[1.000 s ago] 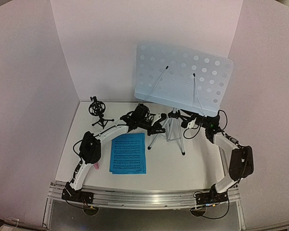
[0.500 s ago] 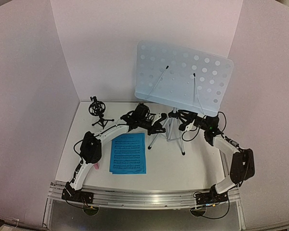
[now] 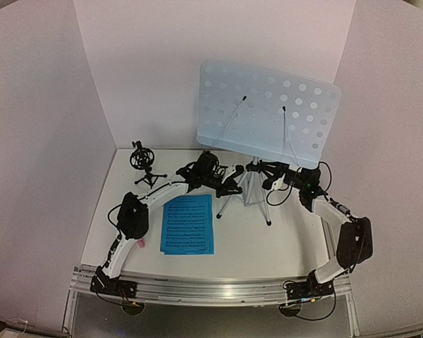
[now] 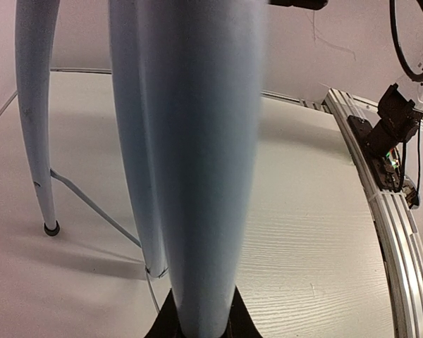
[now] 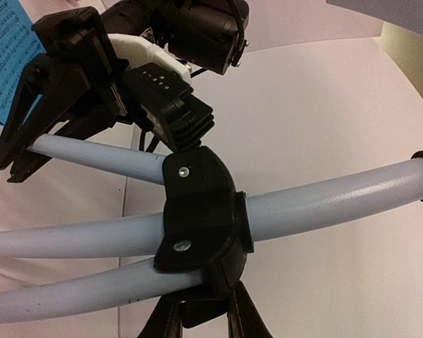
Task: Set up the instrument practice props
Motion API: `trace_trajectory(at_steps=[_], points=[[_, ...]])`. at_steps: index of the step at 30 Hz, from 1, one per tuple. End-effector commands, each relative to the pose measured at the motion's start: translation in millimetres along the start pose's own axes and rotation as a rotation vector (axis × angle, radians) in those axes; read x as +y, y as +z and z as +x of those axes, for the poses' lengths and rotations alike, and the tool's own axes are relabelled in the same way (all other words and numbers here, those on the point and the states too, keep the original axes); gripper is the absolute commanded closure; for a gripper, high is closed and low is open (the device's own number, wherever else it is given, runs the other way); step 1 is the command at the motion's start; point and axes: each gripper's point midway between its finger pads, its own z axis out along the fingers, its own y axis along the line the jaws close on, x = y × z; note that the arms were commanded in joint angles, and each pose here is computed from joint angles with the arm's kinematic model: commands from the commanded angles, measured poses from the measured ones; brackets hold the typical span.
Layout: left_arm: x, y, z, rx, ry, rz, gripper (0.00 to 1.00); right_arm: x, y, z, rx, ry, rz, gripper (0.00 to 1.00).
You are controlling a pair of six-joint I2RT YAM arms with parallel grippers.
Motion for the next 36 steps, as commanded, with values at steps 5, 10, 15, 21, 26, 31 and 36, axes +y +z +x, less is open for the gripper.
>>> trace_trajectory(at_steps=[5, 10, 15, 21, 26, 31, 36], points=[[16, -1, 7, 0.007, 0.025, -0.055, 1.00, 13, 1, -3, 0.005, 0.292, -0.172, 0.83], [15, -4, 7, 0.004, 0.028, -0.055, 1.00, 23, -4, -10, 0.016, 0.473, -0.284, 0.84], [14, -5, 7, 0.001, 0.030, -0.055, 1.00, 26, -8, -12, 0.027, 0.609, -0.340, 0.86], [15, -8, 6, -0.001, 0.036, -0.061, 1.00, 23, -14, -12, 0.015, 0.729, -0.366, 0.88], [14, -10, 5, -0.001, 0.043, -0.064, 1.00, 19, -14, -10, 0.033, 0.802, -0.380, 0.89], [14, -11, 5, -0.001, 0.046, -0.067, 1.00, 15, -16, -14, 0.029, 0.827, -0.387, 0.81], [14, -13, 5, -0.003, 0.047, -0.065, 1.00, 19, -22, -19, 0.015, 0.700, -0.388, 0.66]])
